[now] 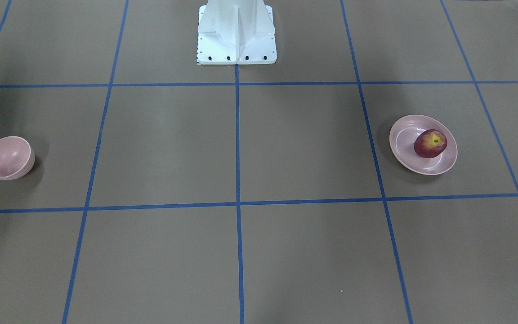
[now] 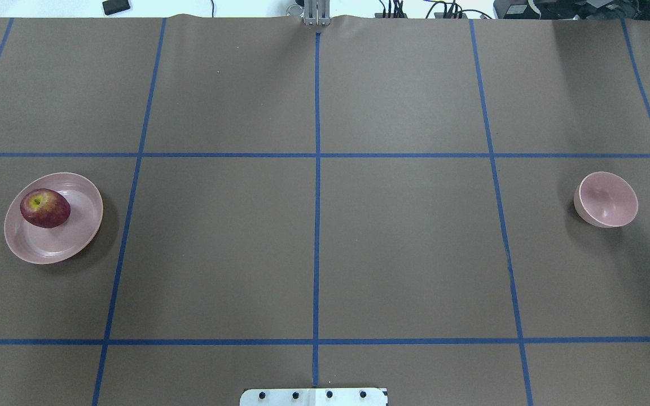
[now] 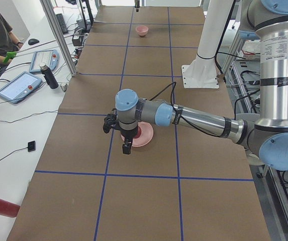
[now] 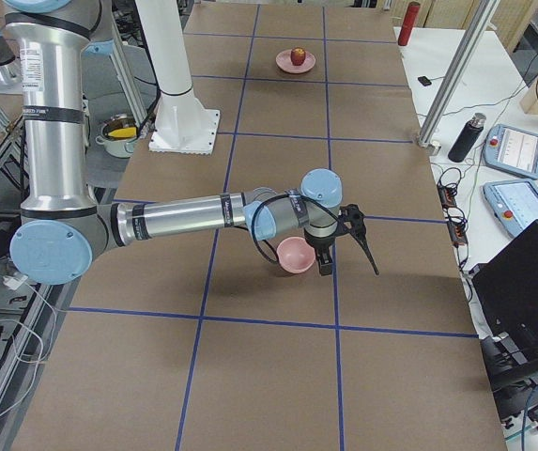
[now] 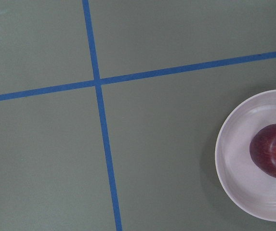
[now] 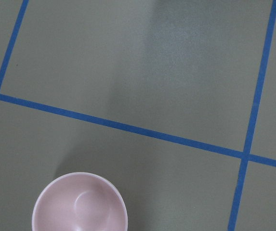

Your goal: Move apple from plate to bowl

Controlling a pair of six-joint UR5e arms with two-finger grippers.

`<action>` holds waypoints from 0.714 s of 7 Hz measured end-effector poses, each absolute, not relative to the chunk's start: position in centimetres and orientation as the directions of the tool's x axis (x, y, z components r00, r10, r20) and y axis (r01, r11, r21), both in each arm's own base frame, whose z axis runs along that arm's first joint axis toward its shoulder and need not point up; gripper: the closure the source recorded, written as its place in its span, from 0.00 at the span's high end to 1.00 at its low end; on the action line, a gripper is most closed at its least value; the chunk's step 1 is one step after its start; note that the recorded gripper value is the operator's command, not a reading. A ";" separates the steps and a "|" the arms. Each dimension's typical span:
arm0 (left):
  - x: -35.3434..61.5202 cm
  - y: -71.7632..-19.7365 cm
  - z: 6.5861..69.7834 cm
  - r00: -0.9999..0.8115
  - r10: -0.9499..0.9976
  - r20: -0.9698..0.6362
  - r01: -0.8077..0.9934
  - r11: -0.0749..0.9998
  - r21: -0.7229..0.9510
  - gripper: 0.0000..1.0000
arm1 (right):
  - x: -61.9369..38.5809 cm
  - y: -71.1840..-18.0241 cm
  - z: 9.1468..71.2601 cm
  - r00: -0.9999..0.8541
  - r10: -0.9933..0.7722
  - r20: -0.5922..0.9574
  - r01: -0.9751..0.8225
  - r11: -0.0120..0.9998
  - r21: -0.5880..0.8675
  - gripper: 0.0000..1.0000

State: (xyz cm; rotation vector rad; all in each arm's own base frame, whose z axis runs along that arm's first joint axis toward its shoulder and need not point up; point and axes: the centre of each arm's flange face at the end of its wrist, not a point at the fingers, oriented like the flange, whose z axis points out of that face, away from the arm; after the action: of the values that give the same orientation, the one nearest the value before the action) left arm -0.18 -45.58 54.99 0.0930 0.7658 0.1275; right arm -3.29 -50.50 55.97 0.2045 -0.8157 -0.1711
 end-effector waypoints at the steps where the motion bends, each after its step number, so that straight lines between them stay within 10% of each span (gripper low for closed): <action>1: -0.2 -45.4 55.0 0.715 0.147 -0.684 -0.080 0.988 0.129 0.98 | -3.3 -50.5 56.0 0.673 -0.229 0.703 0.073 0.967 0.246 1.00; 5: -0.5 -45.4 54.9 0.738 0.146 -0.659 -0.075 0.988 0.135 0.98 | -3.3 -50.4 55.9 0.673 -0.232 0.703 0.073 0.966 0.249 1.00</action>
State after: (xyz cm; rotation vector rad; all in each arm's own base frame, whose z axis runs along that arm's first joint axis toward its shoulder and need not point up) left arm -0.47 -45.37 54.87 0.1016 0.7314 0.1219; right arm -3.28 -50.44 55.92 0.2067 -0.8162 -0.1733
